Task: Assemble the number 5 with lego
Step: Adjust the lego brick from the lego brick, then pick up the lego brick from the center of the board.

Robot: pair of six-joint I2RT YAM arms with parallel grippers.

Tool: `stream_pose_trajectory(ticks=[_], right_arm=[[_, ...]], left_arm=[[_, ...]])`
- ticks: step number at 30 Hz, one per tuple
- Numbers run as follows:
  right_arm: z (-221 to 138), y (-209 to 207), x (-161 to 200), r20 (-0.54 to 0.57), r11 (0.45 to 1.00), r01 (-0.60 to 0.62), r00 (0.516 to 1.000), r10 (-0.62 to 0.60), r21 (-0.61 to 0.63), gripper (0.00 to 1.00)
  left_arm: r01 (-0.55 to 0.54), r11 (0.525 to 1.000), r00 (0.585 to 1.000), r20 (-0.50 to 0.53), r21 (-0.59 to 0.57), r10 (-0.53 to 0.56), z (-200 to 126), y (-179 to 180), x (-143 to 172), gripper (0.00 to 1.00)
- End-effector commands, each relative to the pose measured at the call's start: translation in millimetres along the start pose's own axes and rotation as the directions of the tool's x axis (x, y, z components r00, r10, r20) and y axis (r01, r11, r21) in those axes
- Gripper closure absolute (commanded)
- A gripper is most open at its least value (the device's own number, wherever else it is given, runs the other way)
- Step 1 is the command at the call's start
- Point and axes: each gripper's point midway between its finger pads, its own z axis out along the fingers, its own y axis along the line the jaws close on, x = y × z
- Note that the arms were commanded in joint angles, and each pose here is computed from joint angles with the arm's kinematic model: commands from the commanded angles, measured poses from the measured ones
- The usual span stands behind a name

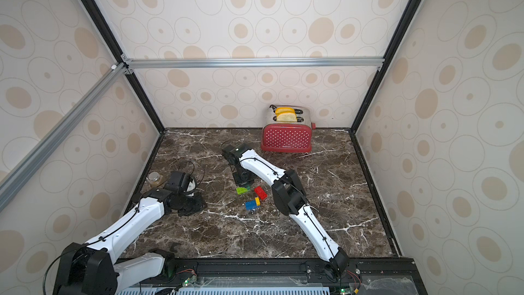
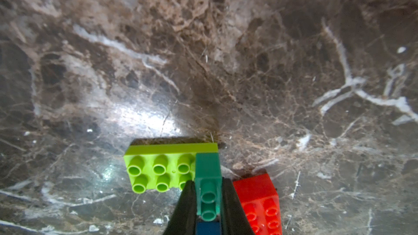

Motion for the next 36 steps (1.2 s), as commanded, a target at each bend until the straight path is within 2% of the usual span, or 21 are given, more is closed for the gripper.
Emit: stream_pose_trajectory(ticks=[1, 6, 10, 15, 18, 22, 27, 32, 36], right_arm=[[28, -6, 14, -0.085, 0.999, 0.011, 0.996, -0.007, 0.040, 0.79], [-13, -12, 1, 0.001, 1.000, 0.007, 1.000, -0.007, 0.010, 0.69], [-44, -21, -3, 0.055, 1.000, 0.018, 0.998, -0.018, 0.009, 0.65], [-70, -30, 10, 0.092, 0.998, 0.059, 0.994, -0.059, 0.007, 0.61], [-81, -37, 22, 0.115, 0.996, 0.091, 0.989, -0.090, 0.000, 0.55], [-80, -45, 44, 0.106, 0.992, 0.122, 0.987, -0.117, -0.037, 0.52], [-61, -51, 70, 0.082, 0.986, 0.147, 0.987, -0.140, -0.084, 0.45], [-50, -48, 79, 0.083, 0.979, 0.163, 0.985, -0.154, -0.121, 0.41], [-43, -50, 78, 0.083, 0.978, 0.159, 0.985, -0.149, -0.134, 0.41]], left_arm=[[-0.007, 1.000, 1.000, 0.005, -0.013, 0.007, -2, 2, -2, 0.69], [-0.001, 1.000, 1.000, 0.008, -0.019, 0.001, -1, 3, -4, 0.69], [0.009, 1.000, 1.000, 0.015, -0.019, -0.008, 0, 2, -6, 0.69], [0.014, 1.000, 1.000, 0.016, -0.018, -0.014, 1, 1, -8, 0.69], [0.017, 1.000, 1.000, -0.001, -0.013, -0.017, 3, 0, -7, 0.64], [0.009, 0.999, 1.000, 0.007, 0.034, -0.009, 7, -9, -12, 0.60], [0.006, 0.997, 1.000, -0.018, 0.077, -0.005, 12, -17, -10, 0.56], [-0.002, 0.991, 0.999, -0.034, 0.132, 0.007, 14, -27, -9, 0.51], [-0.003, 0.991, 0.999, -0.044, 0.136, 0.009, 15, -28, -7, 0.51]])
